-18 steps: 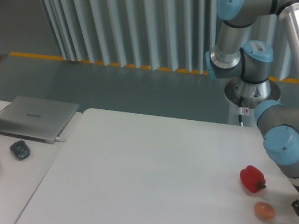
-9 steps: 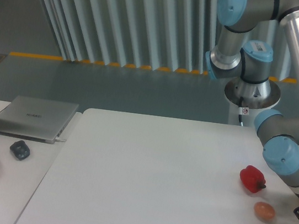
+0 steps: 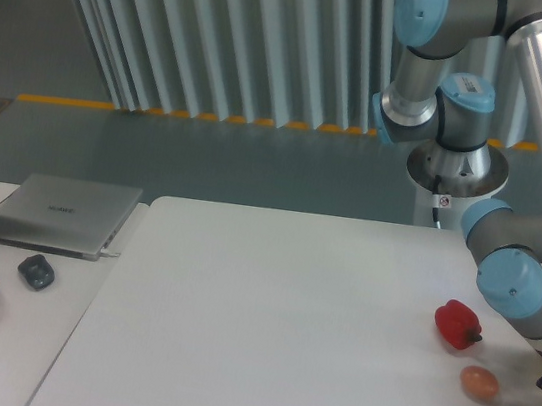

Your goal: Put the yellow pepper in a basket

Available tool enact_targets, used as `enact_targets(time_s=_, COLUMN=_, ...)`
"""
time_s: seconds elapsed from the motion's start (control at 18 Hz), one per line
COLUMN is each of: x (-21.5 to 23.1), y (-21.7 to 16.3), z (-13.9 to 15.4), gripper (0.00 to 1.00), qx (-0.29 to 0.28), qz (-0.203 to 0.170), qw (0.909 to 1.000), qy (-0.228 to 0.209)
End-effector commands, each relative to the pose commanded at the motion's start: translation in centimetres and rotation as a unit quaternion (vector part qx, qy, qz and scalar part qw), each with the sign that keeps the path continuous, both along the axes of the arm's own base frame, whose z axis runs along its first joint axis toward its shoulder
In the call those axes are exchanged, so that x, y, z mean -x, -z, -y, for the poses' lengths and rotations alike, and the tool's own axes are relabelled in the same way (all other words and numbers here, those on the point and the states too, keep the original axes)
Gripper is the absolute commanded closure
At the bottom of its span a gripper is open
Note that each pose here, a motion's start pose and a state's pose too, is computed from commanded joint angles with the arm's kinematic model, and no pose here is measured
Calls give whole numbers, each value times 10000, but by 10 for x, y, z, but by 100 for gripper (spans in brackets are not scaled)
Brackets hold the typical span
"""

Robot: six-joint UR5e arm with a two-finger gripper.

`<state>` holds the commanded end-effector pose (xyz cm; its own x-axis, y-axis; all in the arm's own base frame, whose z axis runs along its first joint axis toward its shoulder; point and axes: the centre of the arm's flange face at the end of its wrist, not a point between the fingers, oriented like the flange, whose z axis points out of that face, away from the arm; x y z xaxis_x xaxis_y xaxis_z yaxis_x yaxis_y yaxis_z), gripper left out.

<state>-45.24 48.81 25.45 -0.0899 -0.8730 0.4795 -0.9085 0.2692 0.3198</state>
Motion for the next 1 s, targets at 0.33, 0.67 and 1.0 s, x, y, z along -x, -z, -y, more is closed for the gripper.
enact_targets(time_s=0.33, x=-3, y=-3, z=1, gripper=57, qx=-90, qz=-59, qw=9999, qy=-117)
enact_targets(time_s=0.67, x=-6, y=-19, z=1, gripper=59, qx=-254, qz=-144, qw=9994, qy=-199)
enact_targets(time_s=1.0, x=-13, y=-31, z=-8, gripper=0, qx=-1307, qz=-268, qw=9834, qy=-1229)
